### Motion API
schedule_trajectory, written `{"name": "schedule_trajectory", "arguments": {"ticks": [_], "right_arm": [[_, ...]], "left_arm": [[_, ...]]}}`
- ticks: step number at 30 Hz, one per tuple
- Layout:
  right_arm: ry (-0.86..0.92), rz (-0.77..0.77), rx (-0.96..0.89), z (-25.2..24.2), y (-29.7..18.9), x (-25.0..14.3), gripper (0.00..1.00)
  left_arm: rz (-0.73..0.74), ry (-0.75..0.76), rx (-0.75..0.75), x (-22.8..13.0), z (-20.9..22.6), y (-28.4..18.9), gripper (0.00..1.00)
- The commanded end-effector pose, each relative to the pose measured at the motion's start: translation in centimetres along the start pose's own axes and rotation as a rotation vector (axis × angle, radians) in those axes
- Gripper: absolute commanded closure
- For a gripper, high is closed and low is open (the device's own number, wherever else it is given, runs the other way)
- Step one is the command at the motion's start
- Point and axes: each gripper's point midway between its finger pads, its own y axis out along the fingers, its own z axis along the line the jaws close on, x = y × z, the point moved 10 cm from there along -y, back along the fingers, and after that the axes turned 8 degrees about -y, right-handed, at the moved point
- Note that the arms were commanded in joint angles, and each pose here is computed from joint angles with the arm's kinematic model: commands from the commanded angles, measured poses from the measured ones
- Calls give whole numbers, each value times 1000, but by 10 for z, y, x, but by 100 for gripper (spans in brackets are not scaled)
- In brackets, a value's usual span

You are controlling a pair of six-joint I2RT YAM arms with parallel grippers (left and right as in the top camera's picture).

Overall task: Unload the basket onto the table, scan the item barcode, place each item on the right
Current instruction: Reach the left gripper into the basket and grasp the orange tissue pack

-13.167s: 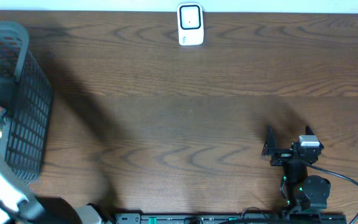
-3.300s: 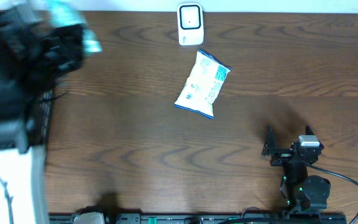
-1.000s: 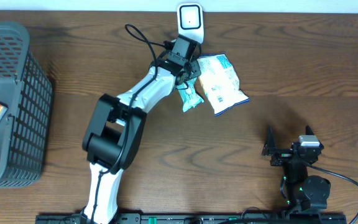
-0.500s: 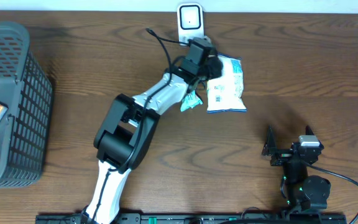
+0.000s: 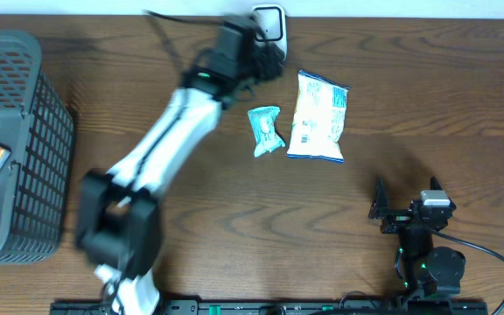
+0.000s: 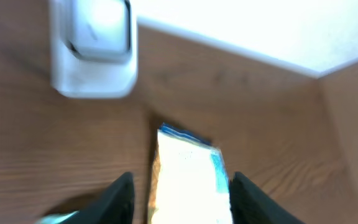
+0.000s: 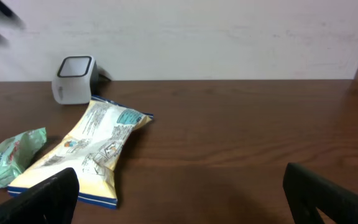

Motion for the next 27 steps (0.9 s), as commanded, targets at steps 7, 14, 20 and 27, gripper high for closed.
{"name": "schedule_trajectory", "arguments": {"ticks": [7,14,20,27], "right_arm": [[10,2,-6,0,0,-1,1],[10,1,-6,0,0,-1,1],[10,1,-6,0,0,-1,1],[10,1,-6,0,0,-1,1]], "left_arm": [[-453,49,495,81,55,-215,35],[-598,-195,901,87,139,-321,30],[-561,-414,1119,79,212,-364,30],[-322,-400,1256,76,283,-362,31]]}}
